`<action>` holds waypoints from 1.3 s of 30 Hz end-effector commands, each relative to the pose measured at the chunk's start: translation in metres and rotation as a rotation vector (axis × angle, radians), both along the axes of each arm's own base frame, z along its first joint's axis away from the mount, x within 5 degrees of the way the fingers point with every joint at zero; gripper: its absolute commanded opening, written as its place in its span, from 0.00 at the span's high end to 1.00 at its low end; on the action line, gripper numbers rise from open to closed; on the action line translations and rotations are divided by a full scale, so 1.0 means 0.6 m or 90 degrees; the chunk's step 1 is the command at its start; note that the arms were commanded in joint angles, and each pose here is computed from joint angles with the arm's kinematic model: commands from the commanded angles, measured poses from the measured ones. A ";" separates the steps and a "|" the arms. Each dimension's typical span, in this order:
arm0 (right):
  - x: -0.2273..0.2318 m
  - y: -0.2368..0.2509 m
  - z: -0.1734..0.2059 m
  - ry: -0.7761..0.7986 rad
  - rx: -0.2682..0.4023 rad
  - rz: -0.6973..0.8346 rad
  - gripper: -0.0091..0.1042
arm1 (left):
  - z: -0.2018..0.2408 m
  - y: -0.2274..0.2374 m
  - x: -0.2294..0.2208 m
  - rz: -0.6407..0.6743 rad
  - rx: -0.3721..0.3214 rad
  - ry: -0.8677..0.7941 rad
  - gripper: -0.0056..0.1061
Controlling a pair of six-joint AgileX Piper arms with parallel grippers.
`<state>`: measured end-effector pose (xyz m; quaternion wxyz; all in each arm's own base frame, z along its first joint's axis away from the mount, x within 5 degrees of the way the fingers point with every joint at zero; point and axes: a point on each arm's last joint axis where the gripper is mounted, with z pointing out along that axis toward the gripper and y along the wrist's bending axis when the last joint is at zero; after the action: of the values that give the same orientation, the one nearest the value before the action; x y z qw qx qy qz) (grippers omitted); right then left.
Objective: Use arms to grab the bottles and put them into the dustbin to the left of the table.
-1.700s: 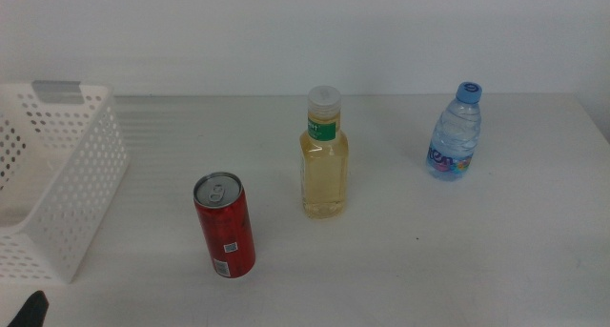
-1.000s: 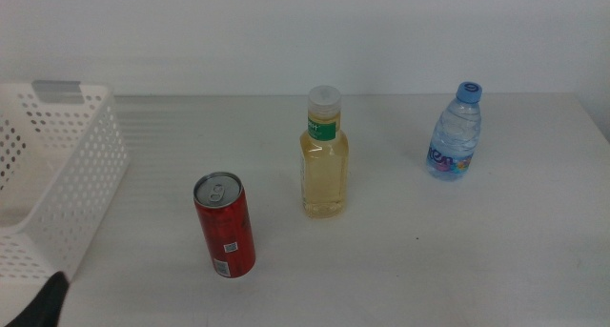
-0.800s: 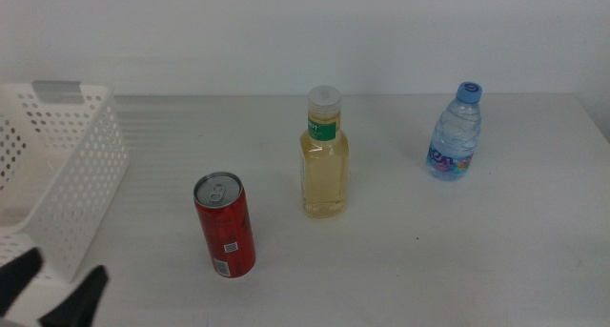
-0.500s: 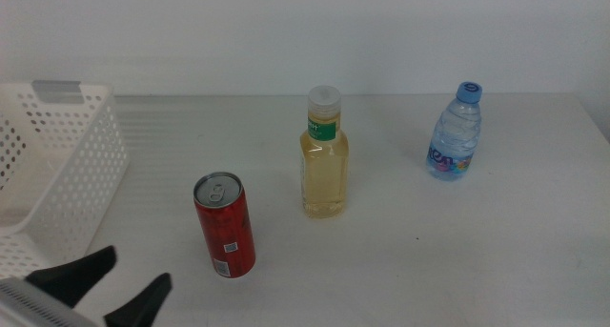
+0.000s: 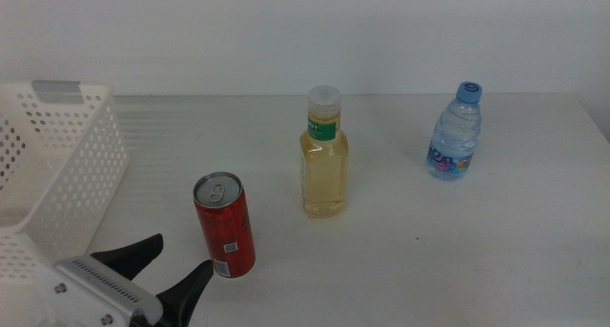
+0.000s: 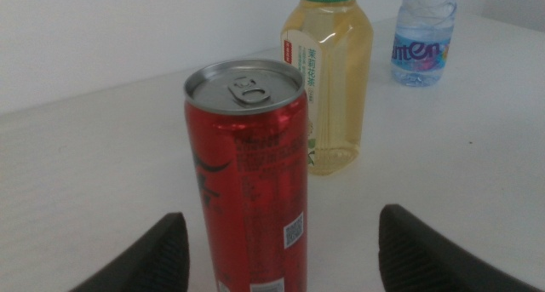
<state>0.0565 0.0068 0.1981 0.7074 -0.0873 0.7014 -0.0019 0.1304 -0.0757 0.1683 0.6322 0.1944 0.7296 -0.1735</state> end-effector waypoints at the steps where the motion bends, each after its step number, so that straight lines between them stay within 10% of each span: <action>1: -0.005 -0.001 0.018 -0.070 -0.003 -0.003 0.29 | 0.010 0.000 -0.001 0.002 -0.044 -0.052 0.34; 39: -0.005 -0.001 0.018 -0.070 -0.003 -0.003 0.29 | 0.017 0.004 0.007 0.032 -0.084 -0.083 0.21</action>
<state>0.0565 0.0068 0.1981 0.7074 -0.0873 0.7014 -0.0019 0.1372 -0.0756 0.1656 0.6432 0.1613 0.7268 -0.1791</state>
